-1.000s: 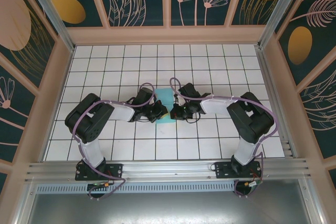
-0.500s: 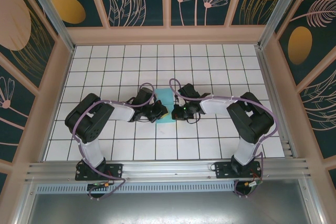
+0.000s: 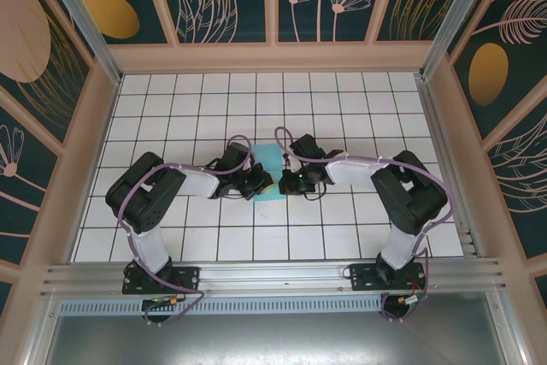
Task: Fold a paper plane with a square sheet of paper (pick it up from the middle)
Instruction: Fold the triangle a second time at the center of the table.
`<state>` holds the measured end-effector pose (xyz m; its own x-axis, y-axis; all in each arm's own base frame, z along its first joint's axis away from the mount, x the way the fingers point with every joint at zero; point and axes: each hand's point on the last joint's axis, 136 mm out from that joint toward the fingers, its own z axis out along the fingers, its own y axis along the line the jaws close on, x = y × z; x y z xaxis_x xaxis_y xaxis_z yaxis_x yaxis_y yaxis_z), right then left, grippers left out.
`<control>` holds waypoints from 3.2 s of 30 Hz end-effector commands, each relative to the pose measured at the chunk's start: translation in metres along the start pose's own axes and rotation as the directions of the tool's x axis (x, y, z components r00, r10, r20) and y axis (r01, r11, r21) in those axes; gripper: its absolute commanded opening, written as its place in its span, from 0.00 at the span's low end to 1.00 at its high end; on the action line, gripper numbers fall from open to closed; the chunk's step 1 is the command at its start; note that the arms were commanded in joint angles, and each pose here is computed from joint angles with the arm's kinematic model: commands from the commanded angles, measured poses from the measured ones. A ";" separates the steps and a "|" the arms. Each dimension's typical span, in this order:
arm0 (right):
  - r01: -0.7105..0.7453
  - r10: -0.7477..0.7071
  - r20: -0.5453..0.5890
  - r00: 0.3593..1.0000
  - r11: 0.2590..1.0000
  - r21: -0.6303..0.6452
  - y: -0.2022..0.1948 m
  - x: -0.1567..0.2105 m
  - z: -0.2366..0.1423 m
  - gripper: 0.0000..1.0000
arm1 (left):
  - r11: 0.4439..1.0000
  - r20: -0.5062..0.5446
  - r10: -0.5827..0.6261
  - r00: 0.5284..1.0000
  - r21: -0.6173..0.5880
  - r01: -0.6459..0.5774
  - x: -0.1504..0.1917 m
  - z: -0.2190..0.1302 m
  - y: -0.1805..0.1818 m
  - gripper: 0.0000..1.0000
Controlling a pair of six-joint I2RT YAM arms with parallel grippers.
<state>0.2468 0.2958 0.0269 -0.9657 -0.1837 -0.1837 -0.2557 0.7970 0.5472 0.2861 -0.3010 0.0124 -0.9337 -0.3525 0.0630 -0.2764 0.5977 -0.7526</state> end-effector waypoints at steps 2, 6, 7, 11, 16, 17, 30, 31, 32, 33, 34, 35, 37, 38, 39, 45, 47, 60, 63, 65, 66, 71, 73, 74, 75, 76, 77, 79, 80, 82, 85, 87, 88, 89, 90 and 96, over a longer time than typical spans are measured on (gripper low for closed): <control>0.009 -0.010 -0.014 1.000 0.999 -0.041 0.012 -0.002 0.001 0.00 | 0.977 0.040 -0.089 0.995 -0.189 0.095 0.003 -0.001 0.060 0.03; -0.012 0.011 -0.029 1.000 1.000 -0.009 0.000 0.004 0.009 0.00 | 0.978 0.040 -0.085 0.996 -0.185 0.091 0.003 -0.001 0.058 0.03; -0.014 0.014 -0.031 0.999 1.000 -0.002 -0.003 0.005 0.009 0.00 | 0.978 0.041 -0.085 0.996 -0.186 0.091 0.003 -0.001 0.059 0.03; -0.019 0.020 -0.051 0.998 0.999 0.034 -0.015 0.015 0.010 0.00 | 0.981 0.040 -0.073 0.997 -0.178 0.079 0.001 -0.001 0.054 0.04; -0.023 0.028 -0.079 0.996 0.997 0.067 -0.029 0.027 0.011 0.00 | 0.997 0.033 0.023 0.999 -0.080 -0.020 -0.005 -0.002 0.020 0.08; -0.025 0.031 -0.080 0.996 0.997 0.070 -0.030 0.027 0.012 0.00 | 0.997 0.034 0.047 0.998 -0.056 -0.045 -0.006 -0.003 0.011 0.09; -0.041 0.049 -0.093 0.994 0.995 0.087 -0.036 0.030 0.016 0.00 | 0.987 0.019 0.144 0.989 0.063 -0.145 0.008 -0.003 -0.025 0.07; -0.043 0.051 -0.092 0.994 0.995 0.087 -0.036 0.030 0.016 0.00 | 0.988 0.014 0.144 0.990 0.061 -0.144 0.009 -0.002 -0.025 0.07; -0.043 0.052 -0.092 0.994 0.995 0.088 -0.037 0.030 0.016 0.00 | 0.988 0.009 0.142 0.990 0.057 -0.143 0.010 0.000 -0.024 0.06; -0.044 0.052 -0.092 0.994 0.995 0.088 -0.037 0.030 0.017 0.00 | 0.988 0.005 0.144 0.990 0.056 -0.144 0.010 0.001 -0.024 0.05; -0.045 0.053 -0.092 0.994 0.995 0.088 -0.037 0.030 0.017 0.00 | 0.988 0.001 0.144 0.990 0.056 -0.144 0.011 0.002 -0.024 0.05; -0.045 0.053 -0.092 0.994 0.995 0.088 -0.037 0.030 0.017 0.00 | 0.988 -0.004 0.144 0.990 0.052 -0.144 0.012 0.003 -0.022 0.05; -0.045 0.054 -0.094 0.994 0.995 0.089 -0.037 0.031 0.017 0.00 | 0.988 -0.017 0.150 0.988 0.046 -0.150 0.014 0.006 -0.022 0.05; -0.047 0.055 -0.095 0.994 0.995 0.090 -0.038 0.031 0.017 0.00 | 0.988 -0.023 0.150 0.988 0.037 -0.150 0.015 0.008 -0.019 0.05; -0.047 0.056 -0.098 0.994 0.995 0.092 -0.038 0.032 0.018 0.00 | 0.988 -0.026 0.150 0.988 0.026 -0.149 0.015 0.009 -0.017 0.05; -0.051 0.063 -0.115 0.991 0.993 0.110 -0.044 0.039 0.019 0.00 | 0.989 0.011 0.130 0.991 -0.073 -0.129 0.007 0.011 0.004 0.04; -0.051 0.065 -0.120 0.991 0.992 0.118 -0.047 0.042 0.019 0.00 | 0.985 0.039 0.136 0.990 -0.108 -0.131 0.001 0.009 0.009 0.03; -0.062 0.081 -0.129 0.988 0.987 0.146 -0.059 0.049 0.018 0.00 | 0.983 0.183 0.080 0.980 -0.177 -0.048 -0.053 -0.027 0.041 0.03; -0.064 0.083 -0.127 0.988 0.987 0.147 -0.060 0.048 0.018 0.00 | 0.983 0.214 0.085 0.973 -0.176 -0.048 -0.063 -0.036 0.040 0.02; -0.065 0.084 -0.127 0.988 0.987 0.146 -0.060 0.048 0.018 0.00 | 0.985 0.243 0.091 0.966 -0.166 -0.051 -0.070 -0.043 0.034 0.02; -0.064 0.083 -0.128 0.988 0.987 0.146 -0.060 0.048 0.018 0.00 | 0.986 0.257 0.097 0.962 -0.159 -0.057 -0.073 -0.046 0.030 0.02; -0.063 0.081 -0.125 0.989 0.988 0.144 -0.059 0.047 0.018 0.00 | 0.990 0.302 0.138 0.943 -0.046 -0.130 -0.075 -0.061 -0.007 0.02; -0.062 0.080 -0.123 0.989 0.988 0.142 -0.059 0.046 0.018 0.00 | 0.986 0.306 0.156 0.939 0.009 -0.167 -0.070 -0.065 -0.023 0.01; -0.062 0.080 -0.124 0.989 0.988 0.142 -0.059 0.046 0.018 0.00 | 0.982 0.305 0.170 0.937 0.022 -0.185 -0.067 -0.065 -0.030 0.01; -0.063 0.081 -0.124 0.989 0.988 0.141 -0.059 0.046 0.018 0.00 | 0.979 0.299 0.182 0.937 0.035 -0.202 -0.063 -0.064 -0.035 0.01; -0.064 0.081 -0.123 0.989 0.988 0.139 -0.058 0.045 0.018 0.00 | 0.976 0.287 0.192 0.938 0.045 -0.214 -0.059 -0.061 -0.039 0.02; -0.064 0.082 -0.123 0.989 0.988 0.138 -0.058 0.045 0.018 0.00 | 0.973 0.267 0.200 0.943 0.057 -0.223 -0.054 -0.056 -0.042 0.02; -0.066 0.084 -0.125 0.989 0.988 0.140 -0.059 0.046 0.019 0.00 | 0.971 0.233 0.212 0.949 0.061 -0.231 -0.045 -0.046 -0.043 0.02; -0.066 0.084 -0.126 0.988 0.988 0.141 -0.059 0.046 0.019 0.00 | 0.970 0.218 0.217 0.952 0.060 -0.235 -0.042 -0.041 -0.043 0.01; -0.068 0.087 -0.127 0.988 0.988 0.142 -0.059 0.047 0.019 0.00 | 0.970 0.195 0.221 0.955 0.057 -0.236 -0.037 -0.034 -0.043 0.02; -0.069 0.087 -0.127 0.988 0.987 0.143 -0.060 0.047 0.018 0.00 | 0.979 0.164 0.199 0.966 0.007 -0.203 -0.037 -0.019 -0.024 0.02; -0.069 0.087 -0.127 0.988 0.987 0.145 -0.060 0.048 0.018 0.00 | 0.980 0.173 0.197 0.965 -0.061 -0.189 -0.042 -0.016 -0.010 0.01; -0.071 0.090 -0.130 0.987 0.987 0.147 -0.061 0.049 0.018 0.00 | 0.979 0.177 0.197 0.964 -0.091 -0.184 -0.044 -0.015 -0.003 0.01; -0.071 0.090 -0.129 0.988 0.986 0.149 -0.062 0.049 0.018 0.00 | 0.977 0.179 0.198 0.964 -0.114 -0.179 -0.045 -0.014 0.002 0.01; -0.071 0.091 -0.129 0.987 0.986 0.149 -0.062 0.049 0.018 0.00 | 0.975 0.180 0.201 0.963 -0.129 -0.180 -0.046 -0.014 0.006 0.01; -0.075 0.096 -0.130 0.987 0.985 0.157 -0.065 0.052 0.017 0.00 | 0.966 0.219 0.181 0.959 -0.221 -0.132 -0.056 -0.022 0.035 0.00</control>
<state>0.2431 0.2906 0.0134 -0.9693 -0.1819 -0.1652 -0.2446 0.7798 0.5763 0.3215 -0.2704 0.0145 -0.9109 -0.3626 -0.1968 -0.1431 0.7252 -0.6735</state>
